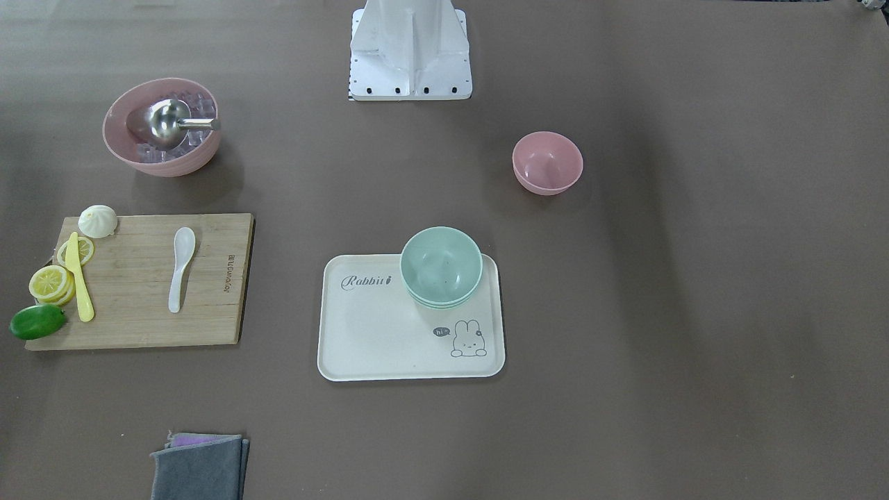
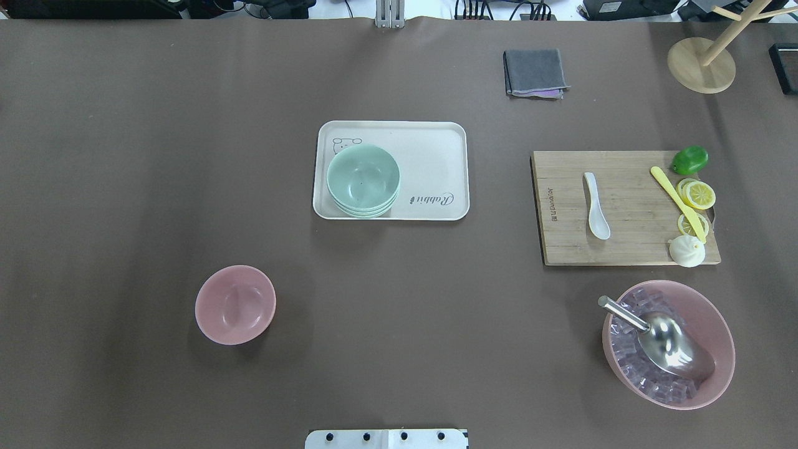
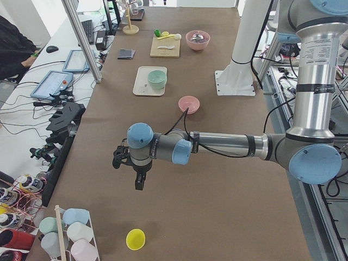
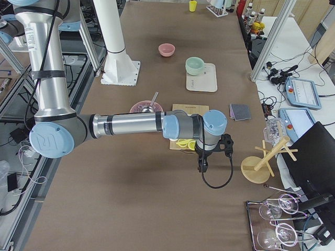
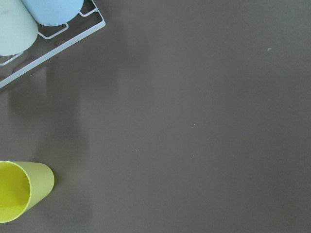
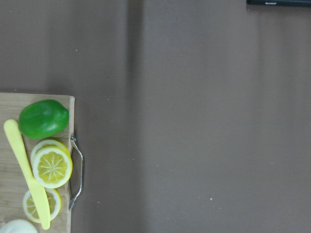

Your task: Stack pink bowl on green and place spoon

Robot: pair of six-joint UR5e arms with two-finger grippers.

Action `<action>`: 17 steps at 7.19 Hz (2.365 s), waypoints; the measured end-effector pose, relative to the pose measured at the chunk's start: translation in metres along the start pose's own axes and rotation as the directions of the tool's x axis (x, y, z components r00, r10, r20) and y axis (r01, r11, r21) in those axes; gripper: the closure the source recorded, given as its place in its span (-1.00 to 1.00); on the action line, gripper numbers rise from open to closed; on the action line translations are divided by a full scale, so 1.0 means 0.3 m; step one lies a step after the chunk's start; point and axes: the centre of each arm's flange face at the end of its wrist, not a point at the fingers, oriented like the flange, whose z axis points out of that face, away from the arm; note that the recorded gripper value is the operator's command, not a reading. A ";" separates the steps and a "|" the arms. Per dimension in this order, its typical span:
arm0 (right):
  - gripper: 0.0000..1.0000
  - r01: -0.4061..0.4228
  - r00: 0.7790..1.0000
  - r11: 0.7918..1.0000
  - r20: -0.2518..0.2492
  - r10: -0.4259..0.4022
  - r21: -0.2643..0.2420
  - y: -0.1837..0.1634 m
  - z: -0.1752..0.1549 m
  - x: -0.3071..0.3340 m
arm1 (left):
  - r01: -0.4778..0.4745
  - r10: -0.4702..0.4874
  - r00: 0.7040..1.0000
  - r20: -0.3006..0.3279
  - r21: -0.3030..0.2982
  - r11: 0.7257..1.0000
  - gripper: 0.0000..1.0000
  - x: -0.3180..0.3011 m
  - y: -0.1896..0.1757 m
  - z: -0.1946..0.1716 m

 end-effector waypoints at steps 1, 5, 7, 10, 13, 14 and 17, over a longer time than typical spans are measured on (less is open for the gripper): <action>-1.00 -0.001 1.000 1.000 0.006 0.001 0.000 -0.001 0.001 -0.005 | -0.002 0.002 1.000 -0.001 -0.002 1.000 -0.97 0.003 0.001 0.002; -1.00 0.007 1.000 1.000 0.009 -0.007 -0.002 -0.009 0.009 -0.023 | -0.004 0.004 1.000 0.004 -0.001 1.000 -0.97 0.003 0.002 0.002; -1.00 0.011 1.000 1.000 0.008 -0.011 -0.003 -0.014 0.012 -0.031 | -0.012 0.012 1.000 0.008 -0.001 1.000 -0.97 0.002 0.000 0.003; -1.00 0.011 1.000 1.000 0.008 -0.011 -0.003 -0.019 0.010 -0.037 | -0.011 0.011 1.000 0.010 -0.004 1.000 -0.97 -0.004 0.003 0.008; -1.00 -0.006 1.000 1.000 0.008 0.006 0.003 -0.026 0.005 -0.052 | -0.007 0.007 1.000 0.010 -0.009 1.000 -0.97 -0.011 0.006 0.015; -1.00 -0.006 1.000 1.000 0.008 0.006 0.003 -0.026 0.004 -0.054 | -0.006 0.006 1.000 0.010 -0.009 1.000 -0.97 -0.012 0.006 0.016; -1.00 -0.006 1.000 1.000 0.008 0.006 0.004 -0.025 0.003 -0.056 | -0.004 0.004 1.000 0.006 -0.005 1.000 -0.97 -0.008 0.001 0.014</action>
